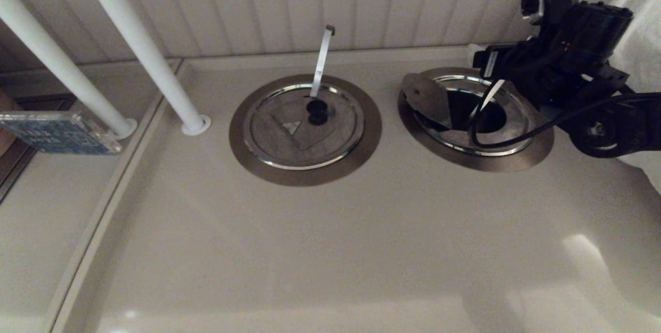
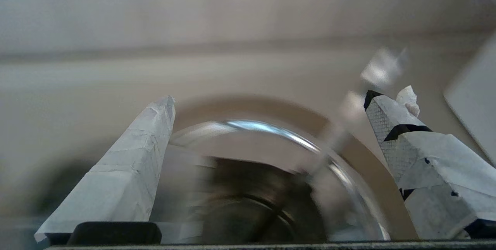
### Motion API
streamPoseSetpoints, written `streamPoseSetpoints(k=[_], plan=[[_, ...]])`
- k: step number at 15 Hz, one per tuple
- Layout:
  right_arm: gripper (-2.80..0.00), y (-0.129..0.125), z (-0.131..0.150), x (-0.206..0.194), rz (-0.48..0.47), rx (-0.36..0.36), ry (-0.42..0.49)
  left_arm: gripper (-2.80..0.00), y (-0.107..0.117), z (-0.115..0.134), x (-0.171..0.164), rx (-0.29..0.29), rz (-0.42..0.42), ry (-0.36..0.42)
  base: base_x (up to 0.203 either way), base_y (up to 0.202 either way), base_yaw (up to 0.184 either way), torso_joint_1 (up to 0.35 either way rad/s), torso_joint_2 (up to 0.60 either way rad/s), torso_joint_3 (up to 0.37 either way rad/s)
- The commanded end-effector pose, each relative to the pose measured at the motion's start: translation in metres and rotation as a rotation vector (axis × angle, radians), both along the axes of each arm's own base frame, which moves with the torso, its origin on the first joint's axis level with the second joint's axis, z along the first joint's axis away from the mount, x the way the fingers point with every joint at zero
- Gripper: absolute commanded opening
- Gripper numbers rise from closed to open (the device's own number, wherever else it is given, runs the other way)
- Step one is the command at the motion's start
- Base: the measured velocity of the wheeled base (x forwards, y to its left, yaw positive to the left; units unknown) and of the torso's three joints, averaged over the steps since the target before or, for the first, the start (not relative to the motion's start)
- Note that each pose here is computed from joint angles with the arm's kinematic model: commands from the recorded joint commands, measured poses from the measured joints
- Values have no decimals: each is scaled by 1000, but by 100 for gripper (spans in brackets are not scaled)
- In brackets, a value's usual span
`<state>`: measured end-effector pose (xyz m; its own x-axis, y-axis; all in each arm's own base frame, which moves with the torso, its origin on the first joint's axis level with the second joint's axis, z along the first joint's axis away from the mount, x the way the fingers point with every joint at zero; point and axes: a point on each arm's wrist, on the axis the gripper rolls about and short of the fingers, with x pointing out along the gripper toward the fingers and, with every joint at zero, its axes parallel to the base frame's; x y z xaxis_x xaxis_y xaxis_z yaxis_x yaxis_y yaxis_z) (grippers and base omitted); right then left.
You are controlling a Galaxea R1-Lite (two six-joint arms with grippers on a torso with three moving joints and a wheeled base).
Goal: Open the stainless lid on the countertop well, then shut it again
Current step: Stir with a spoon
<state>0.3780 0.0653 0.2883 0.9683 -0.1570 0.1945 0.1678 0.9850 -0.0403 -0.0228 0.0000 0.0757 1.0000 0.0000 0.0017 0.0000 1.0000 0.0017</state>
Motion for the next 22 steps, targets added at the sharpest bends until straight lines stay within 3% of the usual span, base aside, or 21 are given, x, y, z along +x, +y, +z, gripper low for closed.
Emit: streamPoseSetpoints(k=[1, 3, 5, 14, 15, 22], plan=[[0, -25, -22, 37, -74, 4, 43, -280, 0, 0, 0, 0, 0, -1, 0, 0, 0, 0, 0, 0], [0, -42, -28, 55, -114, 23, 94, -280, 0, 0, 0, 0, 0, -1, 0, 0, 0, 0, 0, 0], [0, -48, -28, 61, -118, 87, 143, -280, 0, 0, 0, -2, 0, -1, 0, 0, 0, 0, 0, 0], [0, -53, -47, 96, -127, 112, 142, -280, 0, 0, 0, 0, 0, -1, 0, 0, 0, 0, 0, 0], [-280, -52, -48, 97, -125, 112, 141, -280, 0, 0, 0, 0, 0, -2, 0, 0, 0, 0, 0, 0], [-280, -50, -25, 83, -116, 118, 92, -280, 0, 0, 0, 0, 0, -2, 0, 0, 0, 0, 0, 0]])
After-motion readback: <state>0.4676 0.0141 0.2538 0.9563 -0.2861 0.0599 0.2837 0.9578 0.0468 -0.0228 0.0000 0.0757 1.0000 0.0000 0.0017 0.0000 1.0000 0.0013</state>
